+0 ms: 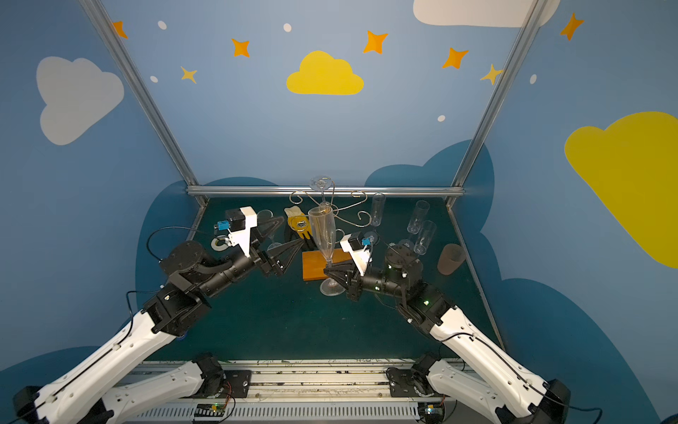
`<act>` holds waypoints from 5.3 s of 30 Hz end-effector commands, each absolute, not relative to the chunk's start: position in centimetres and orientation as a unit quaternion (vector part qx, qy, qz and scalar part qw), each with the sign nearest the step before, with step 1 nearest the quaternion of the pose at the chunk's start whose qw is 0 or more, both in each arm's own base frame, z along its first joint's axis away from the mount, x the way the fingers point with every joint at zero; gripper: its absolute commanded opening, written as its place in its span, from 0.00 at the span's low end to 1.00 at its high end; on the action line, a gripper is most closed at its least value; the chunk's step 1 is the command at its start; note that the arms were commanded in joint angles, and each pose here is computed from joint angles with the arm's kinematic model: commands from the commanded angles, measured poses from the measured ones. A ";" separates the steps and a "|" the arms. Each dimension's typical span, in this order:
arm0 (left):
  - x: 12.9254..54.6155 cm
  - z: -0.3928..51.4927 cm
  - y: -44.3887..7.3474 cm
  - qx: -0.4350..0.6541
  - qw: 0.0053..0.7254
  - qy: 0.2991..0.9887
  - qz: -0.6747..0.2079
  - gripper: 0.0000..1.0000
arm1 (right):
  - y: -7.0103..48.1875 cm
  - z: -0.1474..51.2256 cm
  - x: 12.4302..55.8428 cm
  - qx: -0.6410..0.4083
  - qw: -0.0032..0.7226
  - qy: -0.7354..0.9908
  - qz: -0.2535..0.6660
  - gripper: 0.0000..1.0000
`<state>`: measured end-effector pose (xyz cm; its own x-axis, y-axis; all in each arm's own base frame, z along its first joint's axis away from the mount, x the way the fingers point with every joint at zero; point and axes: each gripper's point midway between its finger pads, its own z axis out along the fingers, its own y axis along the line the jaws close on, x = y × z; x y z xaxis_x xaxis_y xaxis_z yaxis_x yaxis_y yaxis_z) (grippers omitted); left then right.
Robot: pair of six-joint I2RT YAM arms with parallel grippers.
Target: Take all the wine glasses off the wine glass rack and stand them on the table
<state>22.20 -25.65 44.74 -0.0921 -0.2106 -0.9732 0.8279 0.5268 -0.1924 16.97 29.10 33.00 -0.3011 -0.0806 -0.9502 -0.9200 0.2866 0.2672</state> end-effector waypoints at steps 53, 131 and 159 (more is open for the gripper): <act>23.3 39.0 -17.9 0.133 0.689 0.641 -0.312 0.46 | 22.6 36.3 18.3 -0.306 0.666 0.626 0.267 0.90; 41.3 15.9 -17.8 0.088 0.659 0.738 -0.115 0.70 | 16.6 35.1 17.4 -0.221 0.669 0.664 0.251 0.90; 37.2 21.8 -15.1 0.074 0.663 0.738 -0.104 0.80 | 16.7 35.6 17.9 -0.219 0.666 0.673 0.236 0.90</act>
<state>37.76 -15.67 22.21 -0.0790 -0.0412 -0.9960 0.2660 0.9620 -0.0609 17.85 17.10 34.18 -0.0290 -0.0053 -0.9996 -0.6215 0.7833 0.0139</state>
